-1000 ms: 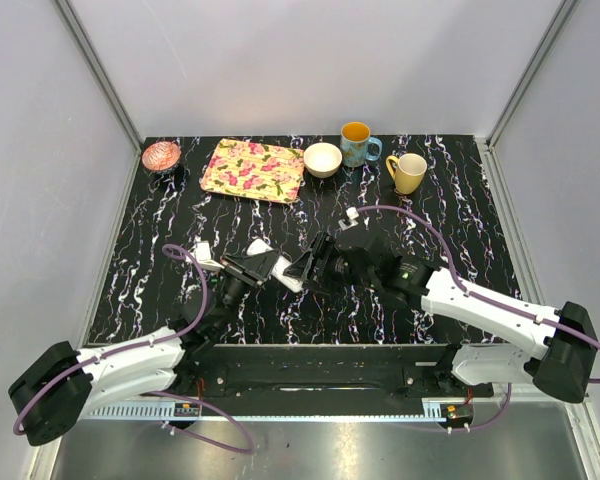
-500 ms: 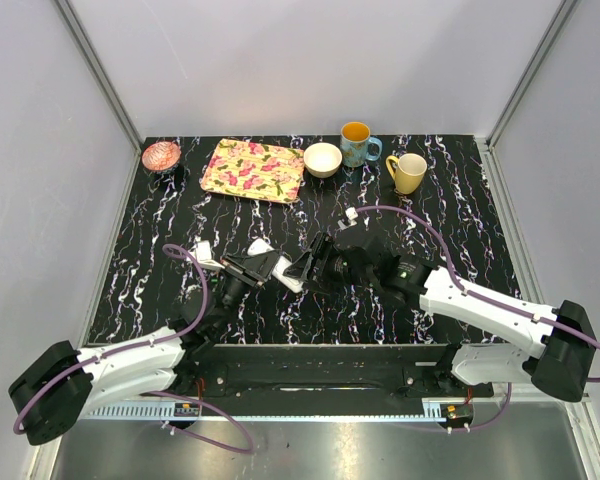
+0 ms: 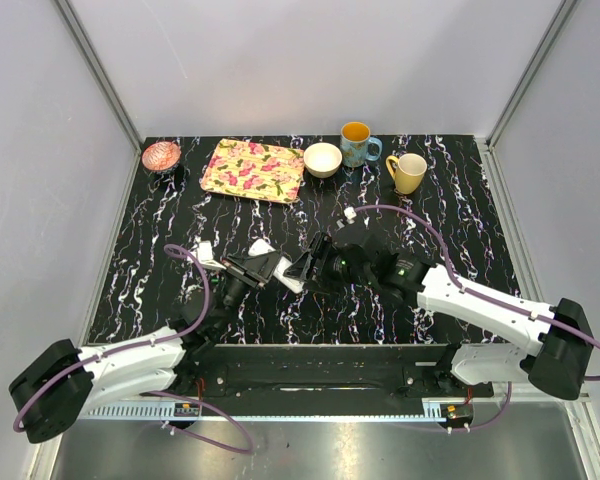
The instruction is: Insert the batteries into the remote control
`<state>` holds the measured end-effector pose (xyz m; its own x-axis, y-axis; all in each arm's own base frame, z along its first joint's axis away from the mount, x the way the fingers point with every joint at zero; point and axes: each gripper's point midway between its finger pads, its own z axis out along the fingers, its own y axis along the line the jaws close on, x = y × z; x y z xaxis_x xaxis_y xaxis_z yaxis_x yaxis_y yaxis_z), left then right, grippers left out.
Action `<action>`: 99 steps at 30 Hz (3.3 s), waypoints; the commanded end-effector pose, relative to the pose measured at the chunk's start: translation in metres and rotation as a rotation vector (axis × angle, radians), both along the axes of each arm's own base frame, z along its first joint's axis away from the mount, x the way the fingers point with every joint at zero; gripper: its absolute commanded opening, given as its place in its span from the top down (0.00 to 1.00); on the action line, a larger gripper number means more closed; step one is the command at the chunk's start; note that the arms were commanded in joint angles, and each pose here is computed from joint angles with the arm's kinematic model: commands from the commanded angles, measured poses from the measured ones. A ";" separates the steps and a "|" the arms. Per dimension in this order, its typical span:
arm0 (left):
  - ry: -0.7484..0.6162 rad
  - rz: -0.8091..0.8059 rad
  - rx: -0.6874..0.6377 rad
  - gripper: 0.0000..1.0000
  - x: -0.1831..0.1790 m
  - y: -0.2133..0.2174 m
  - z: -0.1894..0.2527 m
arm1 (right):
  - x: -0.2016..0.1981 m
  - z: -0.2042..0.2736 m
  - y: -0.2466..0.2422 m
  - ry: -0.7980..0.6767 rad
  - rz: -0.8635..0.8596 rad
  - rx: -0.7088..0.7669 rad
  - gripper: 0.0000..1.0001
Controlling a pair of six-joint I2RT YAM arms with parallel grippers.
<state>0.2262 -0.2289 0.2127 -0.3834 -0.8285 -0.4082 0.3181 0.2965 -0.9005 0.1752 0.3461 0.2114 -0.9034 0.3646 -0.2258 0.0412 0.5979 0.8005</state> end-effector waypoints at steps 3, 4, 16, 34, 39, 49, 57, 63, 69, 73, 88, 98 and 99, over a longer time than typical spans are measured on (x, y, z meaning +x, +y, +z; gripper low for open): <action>-0.102 -0.098 -0.136 1.00 -0.019 -0.012 0.044 | 0.022 0.033 0.011 -0.092 -0.030 0.070 0.34; -0.102 -0.100 -0.138 1.00 -0.019 -0.012 0.044 | 0.021 0.033 0.012 -0.092 -0.028 0.070 0.34; -0.098 -0.104 -0.139 1.00 -0.019 -0.014 0.043 | 0.024 0.035 0.012 -0.102 -0.034 0.076 0.33; -0.044 -0.069 -0.084 1.00 -0.010 -0.016 0.028 | 0.021 0.061 0.010 -0.151 -0.017 0.118 0.33; -0.043 -0.054 -0.077 1.00 -0.009 -0.014 0.028 | 0.020 0.063 0.008 -0.156 -0.019 0.126 0.33; -0.054 -0.080 -0.061 1.00 -0.012 -0.019 0.028 | 0.020 0.073 0.006 -0.184 -0.019 0.140 0.32; -0.045 -0.062 -0.071 1.00 -0.010 -0.017 0.028 | 0.019 0.076 0.006 -0.190 -0.011 0.142 0.32; -0.047 -0.036 -0.100 1.00 -0.009 -0.011 0.035 | 0.015 0.069 0.007 -0.167 0.009 0.138 0.32; -0.035 -0.006 -0.132 1.00 -0.005 -0.006 0.036 | 0.006 0.061 0.010 -0.131 0.050 0.133 0.30; -0.024 0.002 -0.140 1.00 -0.003 -0.006 0.035 | 0.001 0.055 0.007 -0.112 0.063 0.113 0.29; 0.008 0.002 -0.178 1.00 -0.001 -0.007 0.032 | -0.005 0.040 -0.008 -0.086 0.057 0.047 0.27; 0.033 -0.017 -0.218 1.00 -0.003 -0.008 0.031 | -0.007 0.033 -0.013 -0.080 0.056 0.013 0.27; 0.033 -0.017 -0.219 1.00 -0.003 -0.008 0.031 | -0.006 0.033 -0.014 -0.083 0.054 0.013 0.27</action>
<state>0.2253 -0.2356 0.2048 -0.4121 -0.8609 -0.2984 0.2330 0.2170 -0.9480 0.1643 0.3380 0.2319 -0.9167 0.3062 -0.2567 -0.0264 0.5946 0.8036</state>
